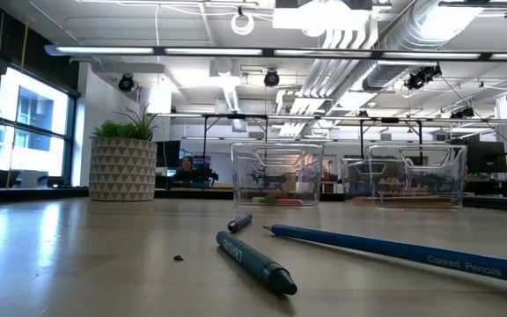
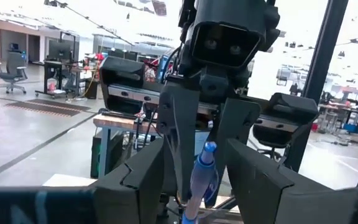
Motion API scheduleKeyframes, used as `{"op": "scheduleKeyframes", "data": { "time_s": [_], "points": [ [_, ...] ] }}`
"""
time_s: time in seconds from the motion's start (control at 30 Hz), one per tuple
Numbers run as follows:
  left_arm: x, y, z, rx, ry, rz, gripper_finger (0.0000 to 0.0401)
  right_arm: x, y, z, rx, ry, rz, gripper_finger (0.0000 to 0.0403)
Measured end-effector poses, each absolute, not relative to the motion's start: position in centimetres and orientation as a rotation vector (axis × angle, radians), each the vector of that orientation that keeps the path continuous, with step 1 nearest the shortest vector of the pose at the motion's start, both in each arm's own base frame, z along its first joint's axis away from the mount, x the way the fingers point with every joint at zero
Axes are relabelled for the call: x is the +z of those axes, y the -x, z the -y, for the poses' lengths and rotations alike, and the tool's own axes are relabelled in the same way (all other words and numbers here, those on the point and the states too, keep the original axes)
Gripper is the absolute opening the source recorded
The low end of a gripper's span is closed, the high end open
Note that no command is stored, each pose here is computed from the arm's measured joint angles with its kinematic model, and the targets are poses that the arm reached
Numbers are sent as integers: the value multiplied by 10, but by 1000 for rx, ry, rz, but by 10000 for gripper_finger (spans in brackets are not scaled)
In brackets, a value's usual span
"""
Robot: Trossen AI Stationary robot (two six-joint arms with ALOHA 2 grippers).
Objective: Sort crayons/erasers/pens/pencils in bins
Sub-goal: Put the blue pen into the bottom left transparent bin
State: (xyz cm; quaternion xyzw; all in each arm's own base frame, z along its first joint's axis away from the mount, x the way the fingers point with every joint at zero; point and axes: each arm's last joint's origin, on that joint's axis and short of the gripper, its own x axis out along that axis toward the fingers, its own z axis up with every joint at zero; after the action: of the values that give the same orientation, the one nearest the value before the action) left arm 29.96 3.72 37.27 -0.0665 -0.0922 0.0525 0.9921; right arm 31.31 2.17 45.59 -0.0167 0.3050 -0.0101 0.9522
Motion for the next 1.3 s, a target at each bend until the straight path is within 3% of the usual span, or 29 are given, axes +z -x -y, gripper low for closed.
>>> {"op": "scheduleKeyframes", "data": {
  "time_s": [0.6, 0.73, 1.1, 1.3],
  "points": [
    [373, -300, -38, 125, 144, 188, 17, 455, -313, -20, 5, 72, -630, 28],
    [373, -300, -38, 126, 144, 188, 15, 455, -313, -20, 9, 83, -631, 49],
    [364, -300, -41, 225, 171, 110, 15, 457, -310, -19, -9, 113, -625, 161],
    [361, -293, -42, 311, 222, 1, 14, 458, -306, -17, -25, 104, -637, 182]
  ]
}}
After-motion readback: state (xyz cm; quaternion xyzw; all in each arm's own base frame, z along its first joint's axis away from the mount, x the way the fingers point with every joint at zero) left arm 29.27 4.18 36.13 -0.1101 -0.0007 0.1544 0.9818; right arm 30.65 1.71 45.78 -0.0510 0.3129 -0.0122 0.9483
